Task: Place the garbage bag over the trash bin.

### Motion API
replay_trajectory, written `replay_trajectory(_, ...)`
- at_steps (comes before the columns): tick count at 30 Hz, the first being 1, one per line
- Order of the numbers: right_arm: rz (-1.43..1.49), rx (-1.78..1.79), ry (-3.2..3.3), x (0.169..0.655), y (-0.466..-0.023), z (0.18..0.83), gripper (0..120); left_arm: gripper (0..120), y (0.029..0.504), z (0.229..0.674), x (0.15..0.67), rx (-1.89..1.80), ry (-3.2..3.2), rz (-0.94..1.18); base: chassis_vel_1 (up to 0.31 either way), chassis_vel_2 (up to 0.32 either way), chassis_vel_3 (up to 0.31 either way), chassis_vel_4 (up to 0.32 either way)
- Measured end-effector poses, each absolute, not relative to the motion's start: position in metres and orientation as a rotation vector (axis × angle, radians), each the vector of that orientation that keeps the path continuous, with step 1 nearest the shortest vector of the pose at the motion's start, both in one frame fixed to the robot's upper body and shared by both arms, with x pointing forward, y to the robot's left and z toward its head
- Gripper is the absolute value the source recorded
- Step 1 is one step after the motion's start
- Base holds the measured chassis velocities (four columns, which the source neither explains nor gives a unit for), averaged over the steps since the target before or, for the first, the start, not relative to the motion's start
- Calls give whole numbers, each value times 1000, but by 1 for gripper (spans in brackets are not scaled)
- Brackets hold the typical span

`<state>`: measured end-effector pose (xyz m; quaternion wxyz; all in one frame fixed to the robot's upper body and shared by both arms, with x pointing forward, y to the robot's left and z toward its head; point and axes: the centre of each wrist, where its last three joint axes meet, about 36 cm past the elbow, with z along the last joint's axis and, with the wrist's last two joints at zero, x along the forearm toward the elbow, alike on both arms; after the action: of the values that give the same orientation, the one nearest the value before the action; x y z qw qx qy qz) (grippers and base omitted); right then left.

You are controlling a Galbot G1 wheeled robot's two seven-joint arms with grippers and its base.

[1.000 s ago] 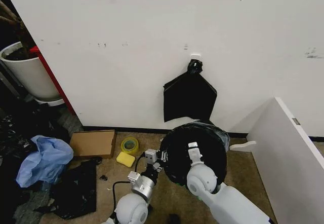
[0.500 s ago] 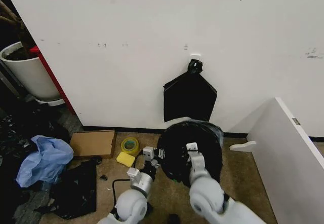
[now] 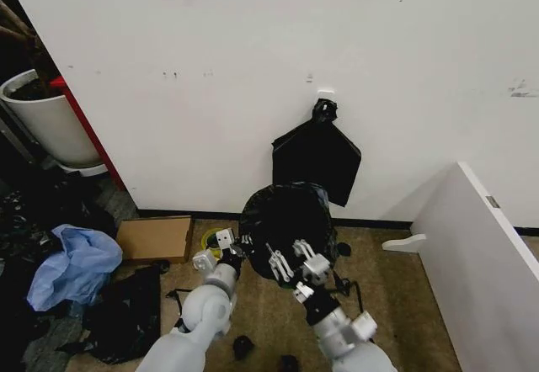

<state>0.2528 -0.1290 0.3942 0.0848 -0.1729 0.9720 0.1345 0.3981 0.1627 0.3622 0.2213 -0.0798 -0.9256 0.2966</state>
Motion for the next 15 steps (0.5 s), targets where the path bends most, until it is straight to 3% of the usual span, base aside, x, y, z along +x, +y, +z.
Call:
replay_trajectory(4,493,-280,2973,244,-124,405,66,0,167,368,403,-209,-2490,862,0,0,0,0)
replay_trajectory(8,846,-16,2952,249,-120,428,84,0,186,377,414,-167,-2415,941,0,0,0,0)
replay_trajectory(15,1337,106,2891,265,-132,456,100,0,208,379,408,-107,-2408,1002,0,0,0,0)
